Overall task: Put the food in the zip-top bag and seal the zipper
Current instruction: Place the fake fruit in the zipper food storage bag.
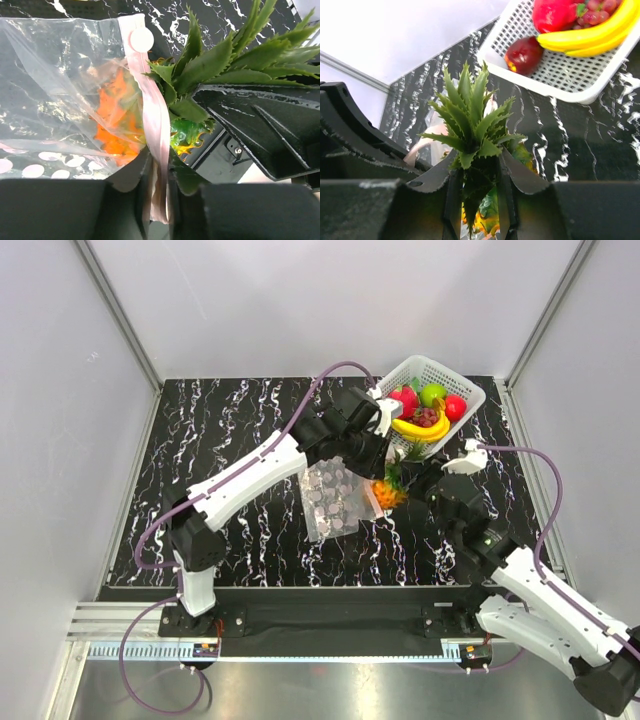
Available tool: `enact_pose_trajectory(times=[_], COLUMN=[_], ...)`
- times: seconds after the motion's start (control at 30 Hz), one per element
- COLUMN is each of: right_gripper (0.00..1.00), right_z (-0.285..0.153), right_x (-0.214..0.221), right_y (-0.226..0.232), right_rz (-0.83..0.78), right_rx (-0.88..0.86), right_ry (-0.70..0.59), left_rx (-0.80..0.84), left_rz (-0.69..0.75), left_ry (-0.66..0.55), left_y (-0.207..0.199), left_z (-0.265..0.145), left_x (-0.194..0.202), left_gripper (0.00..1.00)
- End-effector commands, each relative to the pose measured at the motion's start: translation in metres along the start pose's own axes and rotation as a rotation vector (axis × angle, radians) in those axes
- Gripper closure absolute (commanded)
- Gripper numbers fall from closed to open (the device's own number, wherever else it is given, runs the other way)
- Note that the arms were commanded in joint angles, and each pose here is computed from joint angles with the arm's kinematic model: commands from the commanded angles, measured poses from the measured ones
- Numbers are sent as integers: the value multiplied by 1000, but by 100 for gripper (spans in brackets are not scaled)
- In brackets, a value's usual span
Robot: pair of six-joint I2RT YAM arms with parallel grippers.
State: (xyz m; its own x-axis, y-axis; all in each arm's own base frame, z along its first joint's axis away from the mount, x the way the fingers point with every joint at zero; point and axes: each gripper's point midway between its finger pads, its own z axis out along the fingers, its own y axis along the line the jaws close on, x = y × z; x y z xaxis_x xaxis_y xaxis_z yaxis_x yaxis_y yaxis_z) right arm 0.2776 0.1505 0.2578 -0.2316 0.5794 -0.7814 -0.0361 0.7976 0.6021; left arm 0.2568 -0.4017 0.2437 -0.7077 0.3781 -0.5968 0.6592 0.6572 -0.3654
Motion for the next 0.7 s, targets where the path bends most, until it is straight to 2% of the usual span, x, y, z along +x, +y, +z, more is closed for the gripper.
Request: enact_pose_trajectory(times=[0.0, 0.03, 0.1, 0.27, 0.4, 0.67], right_gripper=[100, 100, 100, 100, 100, 100], right_z=[-12, -8, -7, -3, -8, -11], right_x=[-41, -36, -24, 0, 2, -8], right_y=[48, 43, 31, 5, -11, -8], right_rz=[149, 174, 172, 315, 392, 493], right_rx=[-103, -61, 15, 172, 272, 283], right_ry=[-44, -28, 24, 71, 57, 29], left_rx=[46, 53, 51, 79, 110, 150], left_rz=[25, 28, 28, 35, 43, 83], left_ry=[-65, -70, -65, -37, -45, -58], left_y=[-5, -6, -3, -1, -1, -5], left_z=[3, 2, 8, 24, 34, 38], left_x=[-12, -11, -5, 7, 17, 29], left_gripper=[76, 68, 63, 51, 47, 44])
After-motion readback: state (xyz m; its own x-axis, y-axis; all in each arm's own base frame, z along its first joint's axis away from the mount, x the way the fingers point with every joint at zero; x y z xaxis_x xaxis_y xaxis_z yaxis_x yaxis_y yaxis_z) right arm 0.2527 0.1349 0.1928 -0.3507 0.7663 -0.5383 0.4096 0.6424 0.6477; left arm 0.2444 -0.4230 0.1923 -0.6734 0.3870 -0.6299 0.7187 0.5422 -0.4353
